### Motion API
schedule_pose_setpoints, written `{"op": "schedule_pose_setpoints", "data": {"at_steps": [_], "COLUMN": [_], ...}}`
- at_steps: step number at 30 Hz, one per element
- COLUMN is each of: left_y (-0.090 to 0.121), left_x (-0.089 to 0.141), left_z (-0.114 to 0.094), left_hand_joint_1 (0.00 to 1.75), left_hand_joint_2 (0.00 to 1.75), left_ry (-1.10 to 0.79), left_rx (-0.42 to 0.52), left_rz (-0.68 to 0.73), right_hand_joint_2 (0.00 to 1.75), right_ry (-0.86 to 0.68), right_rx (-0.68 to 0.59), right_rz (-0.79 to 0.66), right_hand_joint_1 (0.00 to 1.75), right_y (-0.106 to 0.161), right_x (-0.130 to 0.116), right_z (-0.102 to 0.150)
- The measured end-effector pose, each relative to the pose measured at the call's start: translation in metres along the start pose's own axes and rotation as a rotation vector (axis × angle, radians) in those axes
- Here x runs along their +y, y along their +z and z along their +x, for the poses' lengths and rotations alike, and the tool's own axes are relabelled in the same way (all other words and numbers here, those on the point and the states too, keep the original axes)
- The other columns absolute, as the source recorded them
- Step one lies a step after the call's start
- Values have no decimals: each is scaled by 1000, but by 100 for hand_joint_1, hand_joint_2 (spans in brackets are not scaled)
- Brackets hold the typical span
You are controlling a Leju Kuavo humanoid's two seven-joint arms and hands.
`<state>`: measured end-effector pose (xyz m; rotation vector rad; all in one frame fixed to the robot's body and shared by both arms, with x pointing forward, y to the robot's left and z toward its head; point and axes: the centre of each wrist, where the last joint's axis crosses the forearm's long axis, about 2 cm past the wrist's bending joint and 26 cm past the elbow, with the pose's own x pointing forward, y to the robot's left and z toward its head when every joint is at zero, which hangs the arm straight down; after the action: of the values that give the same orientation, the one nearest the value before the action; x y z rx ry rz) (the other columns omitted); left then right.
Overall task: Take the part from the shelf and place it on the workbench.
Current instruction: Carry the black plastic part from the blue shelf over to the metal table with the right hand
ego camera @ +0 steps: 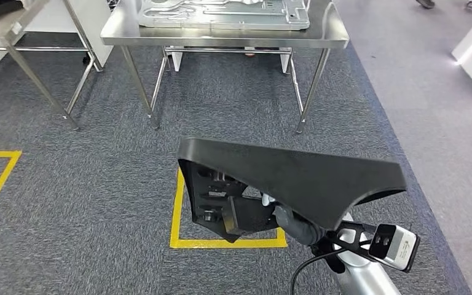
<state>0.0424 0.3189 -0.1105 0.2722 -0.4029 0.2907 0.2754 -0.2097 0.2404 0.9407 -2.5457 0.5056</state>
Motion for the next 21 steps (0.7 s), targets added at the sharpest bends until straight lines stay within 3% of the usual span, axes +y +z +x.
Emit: {"op": "schedule_pose_setpoints", "data": {"at_steps": [21], "left_y": [-1], "left_x": [2], "left_z": [2], "left_hand_joint_1": [0], "left_hand_joint_2": [175], "left_ry": [1], "left_rx": [-9], "left_rz": [-15], "right_hand_joint_2": [175], "right_ry": [31], "right_rx": [-5], "right_rz": [10], "right_hand_joint_1": [173], "right_y": [0], "right_x": [0], "right_z": [3]}}
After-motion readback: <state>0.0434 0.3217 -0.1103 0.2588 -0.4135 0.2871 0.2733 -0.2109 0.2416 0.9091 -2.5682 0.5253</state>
